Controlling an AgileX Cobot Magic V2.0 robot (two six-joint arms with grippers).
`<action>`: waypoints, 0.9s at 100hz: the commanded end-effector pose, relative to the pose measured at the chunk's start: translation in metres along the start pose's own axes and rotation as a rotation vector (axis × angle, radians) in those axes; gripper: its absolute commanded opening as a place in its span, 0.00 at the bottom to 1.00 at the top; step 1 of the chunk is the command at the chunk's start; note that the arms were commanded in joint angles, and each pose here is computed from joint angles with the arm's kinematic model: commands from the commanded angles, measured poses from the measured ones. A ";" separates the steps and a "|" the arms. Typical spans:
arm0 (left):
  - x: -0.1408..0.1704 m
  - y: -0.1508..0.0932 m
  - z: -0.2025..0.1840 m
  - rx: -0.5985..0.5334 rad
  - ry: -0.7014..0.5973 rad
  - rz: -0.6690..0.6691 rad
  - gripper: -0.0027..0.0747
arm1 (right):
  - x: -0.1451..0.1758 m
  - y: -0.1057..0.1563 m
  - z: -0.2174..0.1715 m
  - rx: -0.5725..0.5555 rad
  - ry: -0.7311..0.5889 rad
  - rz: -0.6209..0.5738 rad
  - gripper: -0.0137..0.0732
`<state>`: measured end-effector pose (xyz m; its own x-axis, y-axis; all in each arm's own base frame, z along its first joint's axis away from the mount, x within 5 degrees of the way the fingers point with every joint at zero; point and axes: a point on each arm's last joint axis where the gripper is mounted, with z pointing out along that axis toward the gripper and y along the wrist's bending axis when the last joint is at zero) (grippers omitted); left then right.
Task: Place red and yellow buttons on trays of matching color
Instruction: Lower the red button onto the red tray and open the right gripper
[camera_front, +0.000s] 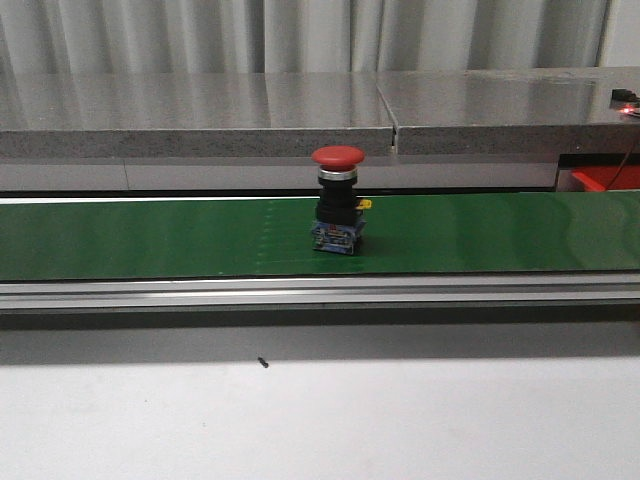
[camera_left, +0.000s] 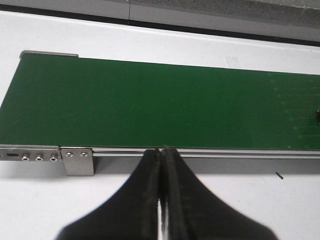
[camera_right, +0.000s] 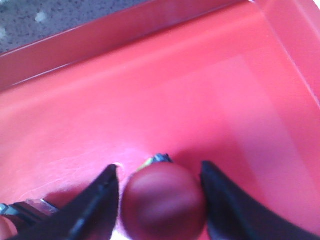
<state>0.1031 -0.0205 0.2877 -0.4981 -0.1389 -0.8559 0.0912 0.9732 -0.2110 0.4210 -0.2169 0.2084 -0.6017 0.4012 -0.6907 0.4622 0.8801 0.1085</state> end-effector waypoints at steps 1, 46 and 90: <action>-0.015 -0.004 -0.005 0.025 -0.103 -0.010 0.01 | -0.032 0.002 -0.030 0.005 -0.158 -0.018 0.73; -0.015 -0.004 -0.005 0.025 -0.103 -0.010 0.01 | -0.043 0.006 -0.064 -0.003 -0.173 -0.035 0.77; -0.015 -0.004 -0.005 0.025 -0.103 -0.010 0.01 | -0.046 0.043 -0.155 -0.068 -0.314 -0.084 0.75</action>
<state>0.1031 -0.0205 0.2877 -0.4981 -0.1389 -0.8559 0.0912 0.9732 -0.2110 0.3833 -0.1732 0.3123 -0.5308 0.2999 -0.7927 0.3866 0.9180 0.0884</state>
